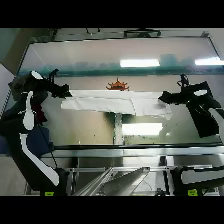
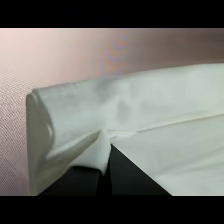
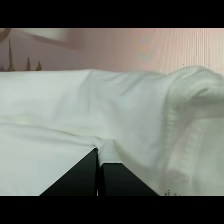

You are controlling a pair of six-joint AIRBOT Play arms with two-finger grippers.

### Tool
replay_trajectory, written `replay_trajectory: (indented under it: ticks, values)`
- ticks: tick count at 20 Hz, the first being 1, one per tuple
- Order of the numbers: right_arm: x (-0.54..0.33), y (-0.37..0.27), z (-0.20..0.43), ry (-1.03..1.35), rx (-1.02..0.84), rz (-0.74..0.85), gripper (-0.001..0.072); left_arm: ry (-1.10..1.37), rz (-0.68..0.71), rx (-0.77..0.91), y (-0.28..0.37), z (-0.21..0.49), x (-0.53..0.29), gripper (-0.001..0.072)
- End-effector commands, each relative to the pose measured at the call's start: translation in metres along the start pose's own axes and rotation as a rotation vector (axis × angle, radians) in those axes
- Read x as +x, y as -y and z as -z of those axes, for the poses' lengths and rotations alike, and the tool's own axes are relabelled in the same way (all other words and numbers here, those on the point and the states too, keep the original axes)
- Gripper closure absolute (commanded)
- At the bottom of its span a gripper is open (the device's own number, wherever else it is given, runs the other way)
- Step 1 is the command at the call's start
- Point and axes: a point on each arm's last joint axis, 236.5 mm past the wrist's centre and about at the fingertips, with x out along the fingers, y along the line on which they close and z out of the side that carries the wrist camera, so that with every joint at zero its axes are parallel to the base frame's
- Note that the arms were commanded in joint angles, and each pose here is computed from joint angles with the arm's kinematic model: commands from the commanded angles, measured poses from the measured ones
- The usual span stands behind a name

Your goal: Fold the shirts.

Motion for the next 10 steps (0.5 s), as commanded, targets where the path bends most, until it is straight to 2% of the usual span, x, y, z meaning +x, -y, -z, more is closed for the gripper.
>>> replay_trajectory:
  ticks: [1, 7, 10]
  values:
    - [-0.013, -0.001, -0.008, -0.015, -0.044, 0.091, 0.0693, 0.038, -0.015, 0.027, 0.012, -0.008, -0.013, 0.0698]
    - [-0.003, 0.000, -0.003, -0.045, -0.126, 0.160, 0.0693, 0.002, -0.009, 0.070, 0.027, -0.004, 0.010, 0.0697]
    - [0.005, -0.005, 0.000, -0.053, -0.141, 0.159, 0.0693, -0.006, -0.106, 0.141, 0.024, -0.005, 0.015, 0.0697]
